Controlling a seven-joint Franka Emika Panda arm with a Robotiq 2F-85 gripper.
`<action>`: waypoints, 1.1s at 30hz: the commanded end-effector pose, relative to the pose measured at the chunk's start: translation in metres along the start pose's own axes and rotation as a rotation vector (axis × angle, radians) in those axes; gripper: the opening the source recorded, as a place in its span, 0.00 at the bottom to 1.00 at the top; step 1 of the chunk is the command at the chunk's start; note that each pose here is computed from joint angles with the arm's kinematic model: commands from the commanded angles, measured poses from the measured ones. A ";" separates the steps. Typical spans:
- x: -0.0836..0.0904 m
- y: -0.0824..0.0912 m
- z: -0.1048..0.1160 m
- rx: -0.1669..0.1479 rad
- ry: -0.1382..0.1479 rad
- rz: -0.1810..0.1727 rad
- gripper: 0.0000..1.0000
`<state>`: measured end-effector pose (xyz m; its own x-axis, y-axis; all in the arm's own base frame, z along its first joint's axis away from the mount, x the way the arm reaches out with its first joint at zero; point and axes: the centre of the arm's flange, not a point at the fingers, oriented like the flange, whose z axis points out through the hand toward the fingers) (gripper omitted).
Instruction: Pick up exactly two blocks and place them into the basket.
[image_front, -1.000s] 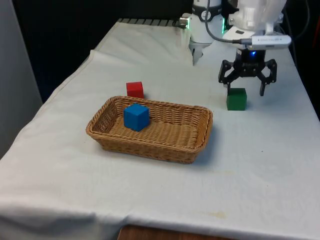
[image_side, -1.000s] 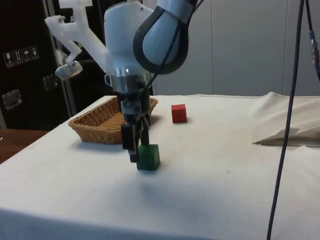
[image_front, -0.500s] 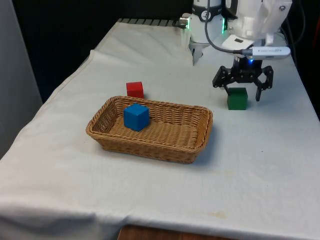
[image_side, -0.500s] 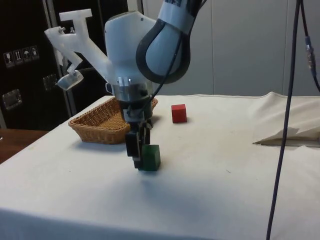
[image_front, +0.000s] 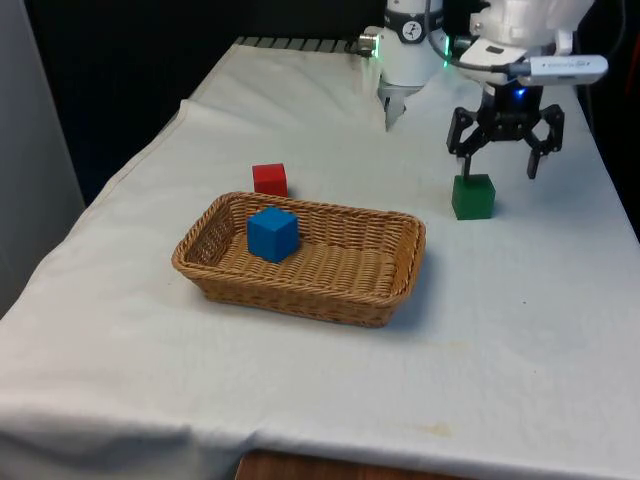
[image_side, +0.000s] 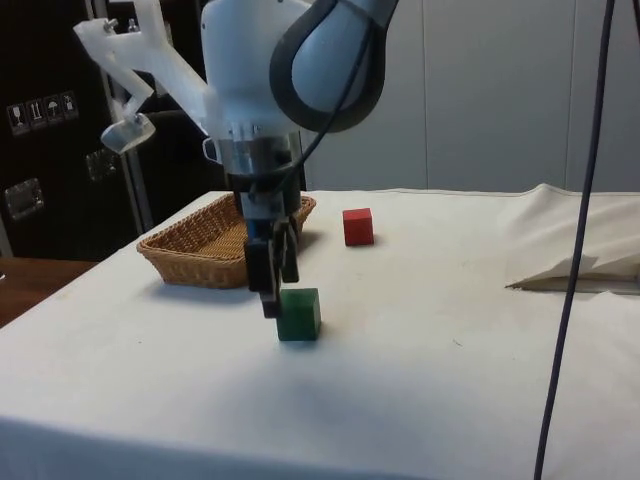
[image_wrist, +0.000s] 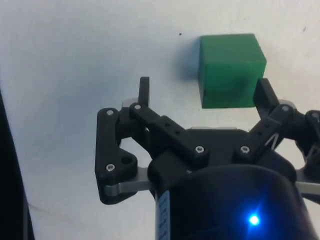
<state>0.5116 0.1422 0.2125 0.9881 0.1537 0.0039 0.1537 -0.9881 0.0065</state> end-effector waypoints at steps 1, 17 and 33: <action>0.002 0.000 0.005 -0.006 0.002 -0.006 1.00; 0.011 0.011 0.005 -0.024 0.013 -0.103 1.00; 0.009 0.012 -0.033 -0.015 0.032 -0.203 1.00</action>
<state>0.5222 0.1322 0.2461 0.9402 0.3392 0.0302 0.3387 -0.9407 0.0214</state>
